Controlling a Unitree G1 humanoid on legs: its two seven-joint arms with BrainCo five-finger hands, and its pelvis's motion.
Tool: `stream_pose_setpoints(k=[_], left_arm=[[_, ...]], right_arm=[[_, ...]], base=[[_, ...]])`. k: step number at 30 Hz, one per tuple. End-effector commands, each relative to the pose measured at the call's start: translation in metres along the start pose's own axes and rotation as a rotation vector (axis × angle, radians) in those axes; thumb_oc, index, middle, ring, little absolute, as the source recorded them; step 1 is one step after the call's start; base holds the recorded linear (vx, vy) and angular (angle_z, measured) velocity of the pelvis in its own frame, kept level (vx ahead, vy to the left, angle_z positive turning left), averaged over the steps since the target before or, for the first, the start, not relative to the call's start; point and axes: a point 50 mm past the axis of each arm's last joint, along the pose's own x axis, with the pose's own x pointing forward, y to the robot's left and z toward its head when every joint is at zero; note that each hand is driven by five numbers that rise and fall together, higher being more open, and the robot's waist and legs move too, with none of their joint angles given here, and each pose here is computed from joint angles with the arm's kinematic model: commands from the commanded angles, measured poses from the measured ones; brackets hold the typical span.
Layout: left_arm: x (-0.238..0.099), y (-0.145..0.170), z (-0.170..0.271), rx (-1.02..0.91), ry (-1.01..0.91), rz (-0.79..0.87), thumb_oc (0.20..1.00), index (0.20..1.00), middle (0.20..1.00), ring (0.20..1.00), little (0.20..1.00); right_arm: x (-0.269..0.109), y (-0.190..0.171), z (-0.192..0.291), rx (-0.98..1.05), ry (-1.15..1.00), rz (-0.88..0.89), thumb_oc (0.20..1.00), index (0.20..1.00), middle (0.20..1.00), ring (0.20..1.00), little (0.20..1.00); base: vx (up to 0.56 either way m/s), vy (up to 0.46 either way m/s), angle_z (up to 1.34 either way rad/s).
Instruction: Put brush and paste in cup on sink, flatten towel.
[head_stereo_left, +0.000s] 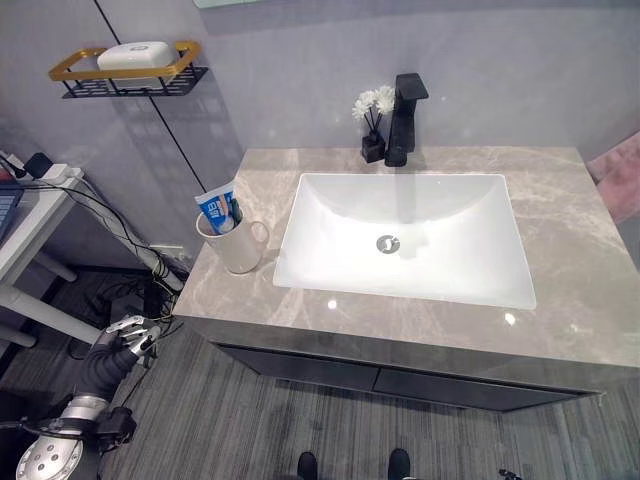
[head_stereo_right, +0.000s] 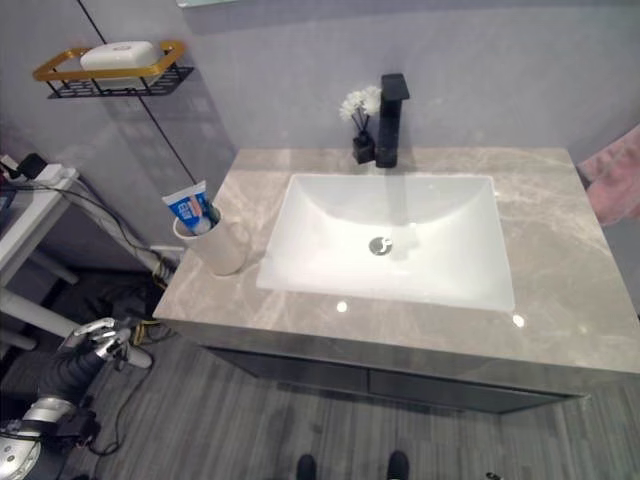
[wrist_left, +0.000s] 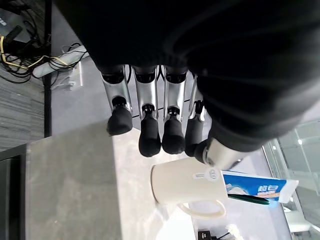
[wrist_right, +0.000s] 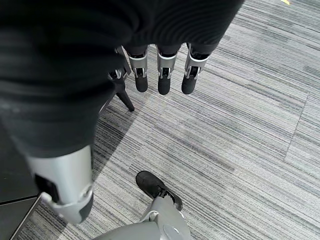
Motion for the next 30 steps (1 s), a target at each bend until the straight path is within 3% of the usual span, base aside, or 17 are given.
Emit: stream_pose_setpoints(k=[1,5,12,30], left_arm=[[0.010,0.008,0.034,0.013,-0.173,0.024,0.200,0.200,0.200,0.200,0.200],[0.015,0.005,0.039,0.044,-0.186,-0.008,0.200,0.200,0.200,0.200,0.200],[0.020,0.002,0.038,0.067,-0.186,-0.028,0.200,0.200,0.200,0.200,0.200],[0.035,-0.006,0.034,0.052,-0.191,-0.032,0.200,0.200,0.200,0.200,0.200]], right_arm=[[0.005,-0.015,0.031,-0.023,-0.111,-0.073,1.000,1.000,1.000,1.000,1.000],[0.000,-0.018,0.065,-0.023,-0.294,-0.082,1.000,1.000,1.000,1.000,1.000],[-0.006,-0.026,0.092,-0.022,-0.432,-0.096,1.000,1.000,1.000,1.000,1.000],[-0.007,-0.033,0.111,-0.032,-0.485,-0.127,1.000,1.000,1.000,1.000,1.000]], base=[[0.00,0.003,-0.15],[0.00,0.004,-0.16],[0.00,0.019,-0.06],[0.00,0.002,0.00]])
